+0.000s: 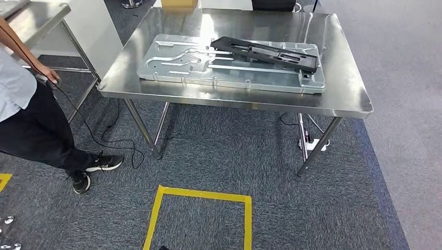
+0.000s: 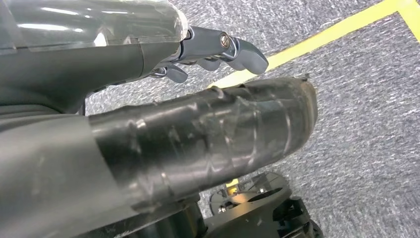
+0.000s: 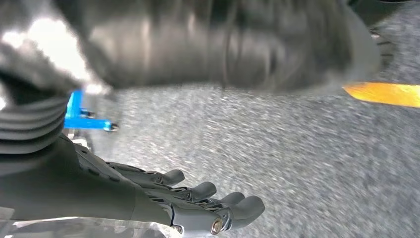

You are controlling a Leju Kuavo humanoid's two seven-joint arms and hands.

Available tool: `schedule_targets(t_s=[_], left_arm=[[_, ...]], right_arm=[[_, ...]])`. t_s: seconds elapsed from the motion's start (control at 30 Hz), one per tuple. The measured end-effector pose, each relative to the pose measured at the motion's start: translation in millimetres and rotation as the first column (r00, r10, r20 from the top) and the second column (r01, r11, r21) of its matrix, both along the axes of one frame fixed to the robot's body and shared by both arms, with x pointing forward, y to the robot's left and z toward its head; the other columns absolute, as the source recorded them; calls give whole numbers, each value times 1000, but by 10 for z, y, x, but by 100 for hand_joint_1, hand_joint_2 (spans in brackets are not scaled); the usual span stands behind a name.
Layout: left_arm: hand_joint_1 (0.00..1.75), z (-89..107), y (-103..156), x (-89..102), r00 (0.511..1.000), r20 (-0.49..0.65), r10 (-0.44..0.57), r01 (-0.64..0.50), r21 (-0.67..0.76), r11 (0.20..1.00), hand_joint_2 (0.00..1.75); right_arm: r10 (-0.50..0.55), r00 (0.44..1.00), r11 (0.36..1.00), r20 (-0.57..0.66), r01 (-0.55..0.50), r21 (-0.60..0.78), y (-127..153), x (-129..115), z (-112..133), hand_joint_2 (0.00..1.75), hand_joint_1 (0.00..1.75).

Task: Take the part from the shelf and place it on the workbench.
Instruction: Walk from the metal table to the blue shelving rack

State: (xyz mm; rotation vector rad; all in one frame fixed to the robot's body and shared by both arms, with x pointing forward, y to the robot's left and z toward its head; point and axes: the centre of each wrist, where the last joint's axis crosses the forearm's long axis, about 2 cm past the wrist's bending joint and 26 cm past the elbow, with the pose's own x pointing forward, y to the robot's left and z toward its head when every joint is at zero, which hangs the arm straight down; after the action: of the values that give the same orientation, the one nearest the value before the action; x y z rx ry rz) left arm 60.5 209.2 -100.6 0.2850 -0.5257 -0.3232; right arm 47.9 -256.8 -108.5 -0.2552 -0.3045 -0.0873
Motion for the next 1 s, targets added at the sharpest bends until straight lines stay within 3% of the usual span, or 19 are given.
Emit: schedule_targets(t_s=[0.27,1.0], left_arm=[[0,-5,4,-34,1000,1,29,-29,-1,1000,0],[0,-2,-24,-51,998,-1,68,-68,-4,998,0]], right_arm=[[-44,988,999,150,48,-19,-2,-8,-1,0,0],[-47,973,996,226,64,-67,-10,11,4,0,0]])
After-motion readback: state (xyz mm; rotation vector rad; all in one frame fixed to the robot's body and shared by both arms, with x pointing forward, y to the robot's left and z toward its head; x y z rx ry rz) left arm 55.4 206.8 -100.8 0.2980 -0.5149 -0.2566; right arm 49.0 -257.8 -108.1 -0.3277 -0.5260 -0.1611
